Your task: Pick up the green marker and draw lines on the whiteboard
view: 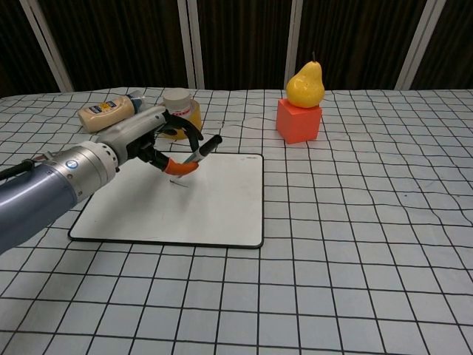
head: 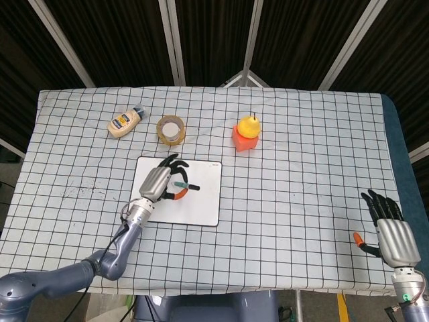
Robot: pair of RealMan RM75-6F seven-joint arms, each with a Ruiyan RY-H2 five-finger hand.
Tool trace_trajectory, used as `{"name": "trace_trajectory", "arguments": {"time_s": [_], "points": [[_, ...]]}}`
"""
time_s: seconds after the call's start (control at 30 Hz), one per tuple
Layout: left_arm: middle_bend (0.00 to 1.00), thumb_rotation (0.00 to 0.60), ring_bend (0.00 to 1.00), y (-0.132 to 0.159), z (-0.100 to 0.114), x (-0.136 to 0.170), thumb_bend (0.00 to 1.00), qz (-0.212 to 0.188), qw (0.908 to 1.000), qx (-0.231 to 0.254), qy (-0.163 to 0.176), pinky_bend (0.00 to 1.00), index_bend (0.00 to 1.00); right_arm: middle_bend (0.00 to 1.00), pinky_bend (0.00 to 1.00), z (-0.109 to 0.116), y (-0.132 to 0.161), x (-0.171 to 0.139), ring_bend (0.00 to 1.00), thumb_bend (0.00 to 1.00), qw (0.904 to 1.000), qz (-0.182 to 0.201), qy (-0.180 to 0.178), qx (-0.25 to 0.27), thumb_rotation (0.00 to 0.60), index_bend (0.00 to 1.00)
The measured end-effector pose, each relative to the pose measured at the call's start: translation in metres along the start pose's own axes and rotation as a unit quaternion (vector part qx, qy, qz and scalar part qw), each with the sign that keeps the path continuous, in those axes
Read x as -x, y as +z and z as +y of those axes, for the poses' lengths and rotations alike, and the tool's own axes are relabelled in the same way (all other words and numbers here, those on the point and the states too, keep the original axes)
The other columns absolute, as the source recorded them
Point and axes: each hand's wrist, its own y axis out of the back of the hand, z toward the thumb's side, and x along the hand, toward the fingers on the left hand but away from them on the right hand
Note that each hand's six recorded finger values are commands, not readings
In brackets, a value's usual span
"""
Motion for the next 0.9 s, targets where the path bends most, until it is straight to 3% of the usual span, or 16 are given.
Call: {"name": "trace_trajectory", "arguments": {"time_s": [0.23, 0.47, 0.63, 0.9], "points": [[0.25, 0.6, 0.05, -0.021, 0.029, -0.001, 0.53, 0.011, 0.999, -0.026, 0.035, 0.11, 0.71, 0.0, 0.04, 0.0, 0.001, 0.0, 0.0, 0.32, 1.0, 0.0, 0.0, 0.001, 0.6, 0.0], [0.25, 0.6, 0.05, -0.017, 0.049, 0.002, 0.53, 0.001, 0.9978, 0.008, 0.065, 0.11, 0.71, 0.0, 0.04, -0.001, 0.002, 0.0, 0.0, 0.32, 1.0, 0.003, -0.001, 0.0, 0.6, 0.0], [0.25, 0.6, 0.05, -0.006, 0.044, 0.004, 0.53, -0.005, 0.9978, 0.032, 0.057, 0.11, 0.71, 0.0, 0.04, -0.001, 0.003, 0.0, 0.0, 0.32, 1.0, 0.004, -0.001, 0.0, 0.6, 0.0], [0.25, 0.6, 0.05, 0.008, 0.017, 0.003, 0.53, 0.009, 0.9972, 0.068, 0.03, 0.11, 0.71, 0.0, 0.04, 0.0, 0.003, 0.0, 0.0, 0.32, 1.0, 0.003, -0.001, 0.002, 0.6, 0.0]]}}
